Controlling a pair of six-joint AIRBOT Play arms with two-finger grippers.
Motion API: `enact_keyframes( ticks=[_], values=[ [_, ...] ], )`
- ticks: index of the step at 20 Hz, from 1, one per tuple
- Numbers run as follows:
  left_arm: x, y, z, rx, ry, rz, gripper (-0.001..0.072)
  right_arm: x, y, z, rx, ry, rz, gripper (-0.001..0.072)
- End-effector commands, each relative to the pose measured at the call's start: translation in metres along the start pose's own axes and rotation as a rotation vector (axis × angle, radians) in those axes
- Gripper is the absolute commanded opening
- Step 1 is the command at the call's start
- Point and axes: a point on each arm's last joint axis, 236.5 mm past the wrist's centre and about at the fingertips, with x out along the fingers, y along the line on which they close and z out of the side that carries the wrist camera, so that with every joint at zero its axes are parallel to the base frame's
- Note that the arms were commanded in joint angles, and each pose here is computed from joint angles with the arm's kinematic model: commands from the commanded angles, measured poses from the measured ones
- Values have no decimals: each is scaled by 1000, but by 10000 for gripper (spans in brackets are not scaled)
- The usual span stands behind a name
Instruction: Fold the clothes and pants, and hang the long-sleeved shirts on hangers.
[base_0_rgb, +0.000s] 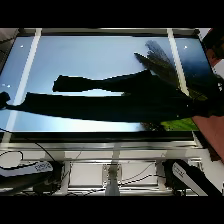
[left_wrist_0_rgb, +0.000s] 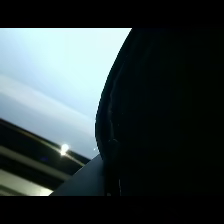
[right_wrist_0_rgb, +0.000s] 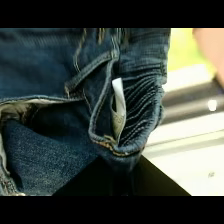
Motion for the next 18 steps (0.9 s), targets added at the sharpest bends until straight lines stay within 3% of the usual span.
enact_keyframes(
  ticks=[1,9,10,11,12,13,14,18],
  values=[
    [22,31,-44,39,157,134,29,25,0,-52,18,129,-3,35],
    [46,42,-63,69,195,184,31,62,1,-96,53,280,-7,37],
    [46,41,-63,71,195,183,32,62,1,-96,54,278,-8,95],
    [46,41,-63,72,196,184,35,61,1,-97,53,282,-11,327],
    [46,41,-63,73,196,184,121,61,0,-99,53,293,-11,611],
    [46,41,-63,73,196,184,369,60,0,-102,48,305,-13,686],
    [46,41,-63,73,196,184,677,59,-1,-104,48,312,-16,686],
    [45,37,-59,84,188,184,699,52,-2,-85,17,240,-13,676]
  ],
)
